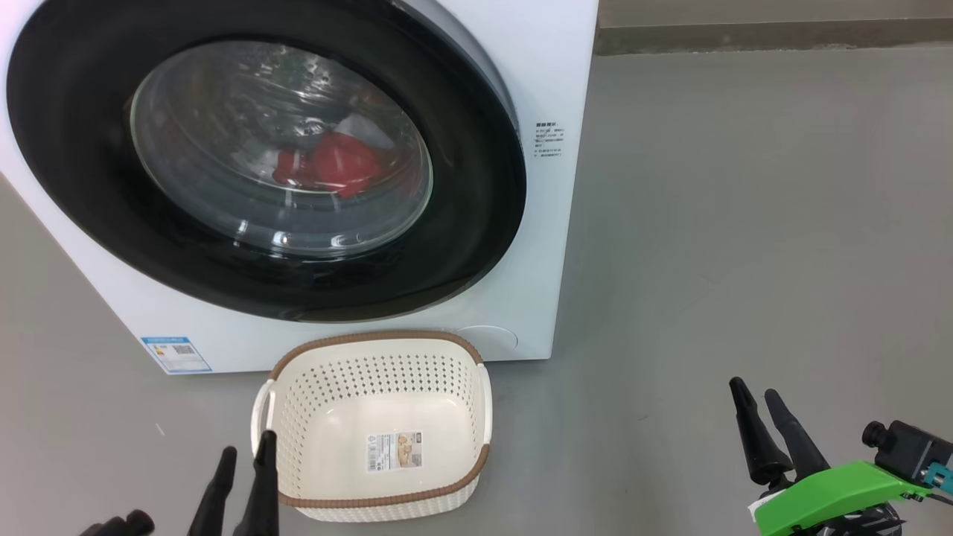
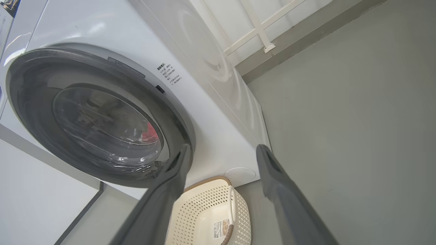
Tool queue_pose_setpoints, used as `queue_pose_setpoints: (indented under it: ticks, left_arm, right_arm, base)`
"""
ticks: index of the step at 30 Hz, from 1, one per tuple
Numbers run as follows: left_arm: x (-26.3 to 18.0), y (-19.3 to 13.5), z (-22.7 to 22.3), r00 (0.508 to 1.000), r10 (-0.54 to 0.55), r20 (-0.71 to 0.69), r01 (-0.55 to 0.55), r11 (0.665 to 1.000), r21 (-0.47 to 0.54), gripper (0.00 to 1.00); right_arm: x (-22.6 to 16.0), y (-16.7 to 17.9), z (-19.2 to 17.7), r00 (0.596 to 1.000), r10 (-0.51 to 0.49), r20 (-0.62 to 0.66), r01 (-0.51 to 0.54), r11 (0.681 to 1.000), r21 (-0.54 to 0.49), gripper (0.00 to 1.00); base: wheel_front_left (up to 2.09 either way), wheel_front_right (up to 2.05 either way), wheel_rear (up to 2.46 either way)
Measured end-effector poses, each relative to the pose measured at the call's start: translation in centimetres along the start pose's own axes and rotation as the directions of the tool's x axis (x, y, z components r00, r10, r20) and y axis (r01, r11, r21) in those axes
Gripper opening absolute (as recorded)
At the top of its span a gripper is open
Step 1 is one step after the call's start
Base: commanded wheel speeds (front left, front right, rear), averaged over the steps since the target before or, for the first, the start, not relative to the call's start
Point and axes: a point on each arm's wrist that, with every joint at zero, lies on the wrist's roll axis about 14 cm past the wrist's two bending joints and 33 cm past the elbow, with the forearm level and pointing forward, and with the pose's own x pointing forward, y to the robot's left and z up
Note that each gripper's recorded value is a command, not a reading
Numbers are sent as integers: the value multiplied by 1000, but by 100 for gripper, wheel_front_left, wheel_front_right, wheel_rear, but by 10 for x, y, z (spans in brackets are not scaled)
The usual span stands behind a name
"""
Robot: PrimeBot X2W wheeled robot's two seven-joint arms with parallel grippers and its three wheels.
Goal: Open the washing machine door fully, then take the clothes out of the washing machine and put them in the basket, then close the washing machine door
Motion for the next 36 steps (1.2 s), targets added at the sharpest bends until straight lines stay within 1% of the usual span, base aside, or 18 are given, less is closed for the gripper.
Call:
queue_pose_setpoints:
  ticks: [11,20,23,27,36]
  left_arm:
    - [-1,-4,3,1000,-23,17,21,991,130,100]
    - [0,-11,9,998,-53,42,42,970,240,100]
    - [0,-13,10,997,-65,48,49,957,285,100]
    - [-2,-12,8,997,-65,43,48,948,316,100]
    - [-1,-15,7,995,-90,45,64,912,404,100]
  right_arm:
    - [0,5,1,1000,28,9,-27,993,-118,100]
    - [0,8,6,998,48,27,-41,976,-212,100]
    - [0,9,8,998,57,34,-46,967,-250,100]
    - [0,9,9,997,61,37,-47,955,-293,100]
    - [-5,1,10,998,51,48,-28,920,-392,100]
  base:
    - [0,0,0]
    - [0,0,0]
    - [0,0,0]
    - [0,0,0]
    - [0,0,0]
